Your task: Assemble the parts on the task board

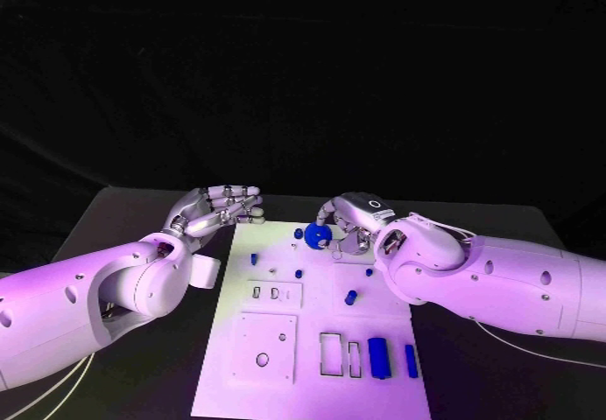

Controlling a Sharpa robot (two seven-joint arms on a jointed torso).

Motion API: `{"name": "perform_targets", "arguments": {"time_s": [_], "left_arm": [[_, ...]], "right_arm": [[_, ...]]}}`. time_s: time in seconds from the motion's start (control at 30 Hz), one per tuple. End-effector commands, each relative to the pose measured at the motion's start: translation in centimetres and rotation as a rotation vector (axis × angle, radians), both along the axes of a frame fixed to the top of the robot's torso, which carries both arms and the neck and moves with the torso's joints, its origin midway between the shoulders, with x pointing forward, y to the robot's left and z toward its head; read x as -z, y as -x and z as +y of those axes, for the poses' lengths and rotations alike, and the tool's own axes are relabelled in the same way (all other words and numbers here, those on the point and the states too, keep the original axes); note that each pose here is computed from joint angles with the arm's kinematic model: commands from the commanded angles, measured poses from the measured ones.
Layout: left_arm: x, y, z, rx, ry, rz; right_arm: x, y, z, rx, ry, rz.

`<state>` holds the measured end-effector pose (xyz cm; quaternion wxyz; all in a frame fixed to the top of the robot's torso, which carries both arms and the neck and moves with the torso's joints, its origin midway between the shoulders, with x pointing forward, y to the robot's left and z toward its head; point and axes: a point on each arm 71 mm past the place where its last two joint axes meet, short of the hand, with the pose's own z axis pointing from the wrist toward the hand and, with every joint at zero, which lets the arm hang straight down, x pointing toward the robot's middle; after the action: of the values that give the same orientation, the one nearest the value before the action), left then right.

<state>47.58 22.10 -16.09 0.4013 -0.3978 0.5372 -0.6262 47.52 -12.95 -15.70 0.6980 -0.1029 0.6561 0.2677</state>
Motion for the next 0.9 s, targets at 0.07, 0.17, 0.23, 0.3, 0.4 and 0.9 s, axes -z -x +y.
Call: {"name": "perform_targets", "arguments": {"time_s": [0.07,0.17,0.23,0.3,0.4,0.9], "left_arm": [[-0.11,0.05,-0.4,0.024,0.013,-0.003],[-0.11,0.06,-0.5,0.026,0.014,-0.003],[-0.11,0.06,-0.5,0.026,0.014,-0.002],[-0.12,0.08,-0.5,0.026,0.014,-0.002],[-0.13,0.10,-0.5,0.027,0.014,-0.002],[-0.16,0.15,-0.6,0.030,0.015,-0.001]], "right_arm": [[-0.2,-0.1,1.3,-0.002,0.032,-0.052],[0.0,-0.3,2.3,-0.011,0.036,-0.052],[0.2,-0.4,2.8,-0.015,0.039,-0.050],[0.5,-0.5,3.3,-0.021,0.043,-0.046],[0.9,-0.6,3.9,-0.026,0.048,-0.039],[2.3,-0.9,5.1,-0.035,0.072,-0.008]]}}
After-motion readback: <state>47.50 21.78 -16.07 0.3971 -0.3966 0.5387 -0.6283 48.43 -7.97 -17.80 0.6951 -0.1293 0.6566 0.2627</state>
